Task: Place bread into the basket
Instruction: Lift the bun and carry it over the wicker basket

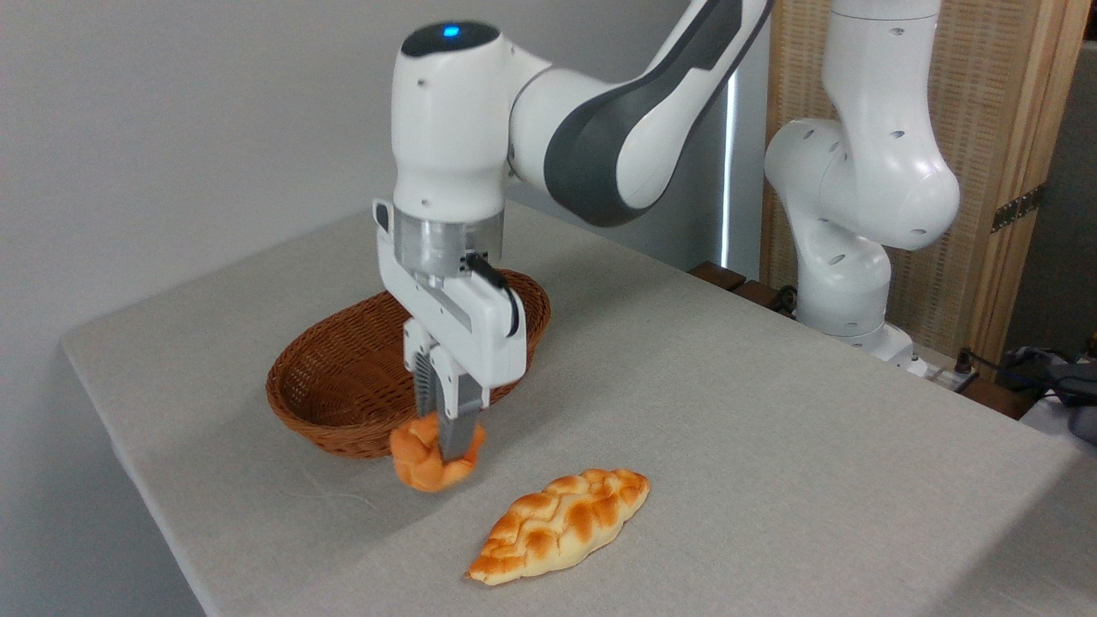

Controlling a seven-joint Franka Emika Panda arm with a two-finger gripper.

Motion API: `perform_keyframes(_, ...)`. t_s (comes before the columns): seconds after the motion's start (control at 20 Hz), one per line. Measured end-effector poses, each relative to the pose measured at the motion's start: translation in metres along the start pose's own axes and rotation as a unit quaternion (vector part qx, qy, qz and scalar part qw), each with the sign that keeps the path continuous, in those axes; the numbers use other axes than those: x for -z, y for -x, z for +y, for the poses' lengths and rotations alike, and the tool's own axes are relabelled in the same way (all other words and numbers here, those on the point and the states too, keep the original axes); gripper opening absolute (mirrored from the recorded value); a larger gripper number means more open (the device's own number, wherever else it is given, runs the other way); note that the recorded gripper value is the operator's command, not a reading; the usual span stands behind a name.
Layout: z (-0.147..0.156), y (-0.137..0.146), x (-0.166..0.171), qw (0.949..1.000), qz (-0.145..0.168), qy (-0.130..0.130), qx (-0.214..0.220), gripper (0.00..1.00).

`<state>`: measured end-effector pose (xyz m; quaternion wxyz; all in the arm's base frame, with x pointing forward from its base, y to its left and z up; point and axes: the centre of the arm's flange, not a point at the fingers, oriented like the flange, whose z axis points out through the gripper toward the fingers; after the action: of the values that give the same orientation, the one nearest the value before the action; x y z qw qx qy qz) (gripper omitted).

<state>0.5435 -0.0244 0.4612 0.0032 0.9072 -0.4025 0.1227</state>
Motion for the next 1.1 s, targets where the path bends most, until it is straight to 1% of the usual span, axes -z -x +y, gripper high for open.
perform_keyframes(0.05, -0.01, 0.003, 0.013, 0.9995, 0.021, 0.0, 0.022, 0.11)
perform_keyframes(0.1, -0.02, 0.006, 0.024, 0.9981, 0.042, 0.002, 0.044, 0.11)
perform_keyframes(0.15, -0.027, 0.009, 0.034, 0.9959, 0.063, 0.006, 0.064, 0.14)
perform_keyframes(0.25, -0.03, 0.007, 0.049, 0.9893, 0.104, 0.023, 0.099, 0.15)
perform_keyframes(0.35, -0.024, 0.001, 0.054, 0.9838, 0.128, 0.041, 0.118, 0.15)
perform_keyframes(0.4, -0.017, -0.006, 0.054, 0.9821, 0.131, 0.051, 0.125, 0.15)
perform_keyframes(0.5, 0.005, -0.025, 0.053, 0.9803, 0.13, 0.07, 0.132, 0.15)
perform_keyframes(0.6, 0.029, -0.046, 0.051, 0.9799, 0.127, 0.084, 0.129, 0.15)
perform_keyframes(0.65, 0.04, -0.054, 0.05, 0.9801, 0.125, 0.09, 0.125, 0.18)
perform_keyframes(0.75, 0.062, -0.067, 0.043, 0.9819, 0.119, 0.102, 0.107, 0.3)
perform_keyframes(0.85, 0.077, -0.072, 0.034, 0.983, 0.111, 0.111, 0.095, 0.43)
perform_keyframes(0.9, 0.08, -0.071, 0.03, 0.9833, 0.107, 0.114, 0.094, 0.5)
perform_keyframes(0.95, 0.081, -0.07, 0.027, 0.9835, 0.104, 0.115, 0.093, 0.53)
perform_keyframes(1.05, 0.082, -0.067, 0.022, 0.9842, 0.099, 0.117, 0.089, 0.63)
perform_keyframes(1.1, 0.083, -0.066, 0.019, 0.9847, 0.098, 0.117, 0.084, 0.65)
